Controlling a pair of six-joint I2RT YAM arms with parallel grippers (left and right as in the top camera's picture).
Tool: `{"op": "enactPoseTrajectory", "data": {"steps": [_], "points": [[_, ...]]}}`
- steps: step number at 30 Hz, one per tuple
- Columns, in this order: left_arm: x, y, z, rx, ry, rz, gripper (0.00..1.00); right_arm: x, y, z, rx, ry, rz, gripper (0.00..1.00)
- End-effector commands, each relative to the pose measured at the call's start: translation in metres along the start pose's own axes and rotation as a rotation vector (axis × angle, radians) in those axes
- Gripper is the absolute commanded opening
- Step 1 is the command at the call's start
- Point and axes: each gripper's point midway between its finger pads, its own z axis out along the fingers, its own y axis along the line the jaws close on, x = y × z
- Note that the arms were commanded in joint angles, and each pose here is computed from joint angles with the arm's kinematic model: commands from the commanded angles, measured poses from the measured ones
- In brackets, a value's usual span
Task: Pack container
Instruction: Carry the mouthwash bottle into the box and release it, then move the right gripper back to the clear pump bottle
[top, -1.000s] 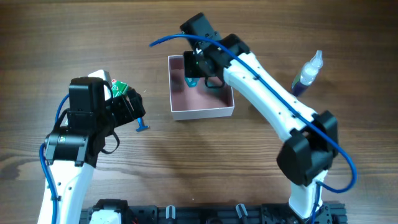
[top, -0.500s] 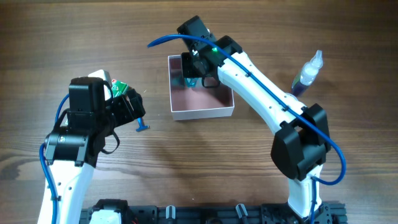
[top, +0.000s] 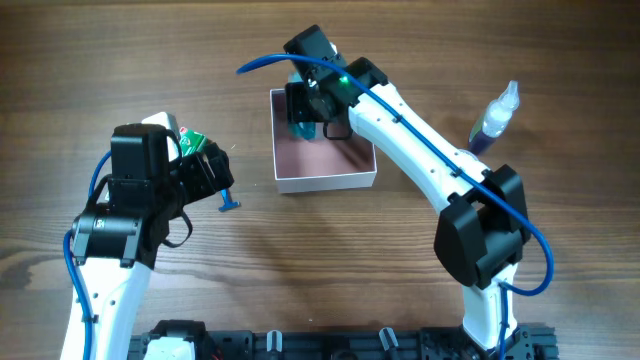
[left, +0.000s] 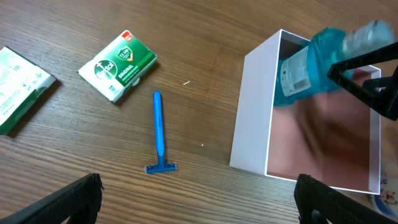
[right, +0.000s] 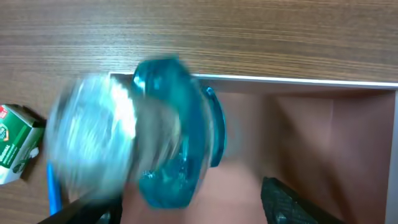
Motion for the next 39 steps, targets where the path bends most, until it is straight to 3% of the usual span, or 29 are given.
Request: {"op": "enactPoseTrajectory", "data": {"steps": [1, 11, 16, 22, 27, 33, 39], "points": [[-0.004, -0.007, -0.005, 0.026, -0.011, 0.026, 1.0, -0.008, -0.002, -0.004, 0.009, -0.023, -0.014, 0.73], [-0.004, -0.007, -0.005, 0.026, -0.01, 0.027, 1.0, -0.001, -0.006, -0.01, 0.021, 0.005, -0.016, 0.9], [-0.004, -0.007, -0.005, 0.026, -0.011, 0.027, 1.0, -0.016, -0.025, -0.061, 0.043, -0.061, 0.014, 0.92], [-0.004, -0.007, -0.005, 0.026, -0.011, 0.027, 1.0, -0.039, -0.102, -0.171, 0.166, -0.232, 0.135, 1.0], [-0.004, -0.007, -0.005, 0.026, -0.011, 0.027, 1.0, -0.022, -0.191, -0.221, 0.295, -0.224, 0.304, 1.0], [-0.004, -0.007, -0.005, 0.026, -0.011, 0.027, 1.0, 0.008, -0.285, -0.216, 0.439, -0.128, 0.504, 1.0], [-0.004, -0.007, -0.005, 0.026, -0.011, 0.027, 1.0, 0.023, -0.311, -0.171, 0.473, -0.084, 0.45, 1.0]]}}
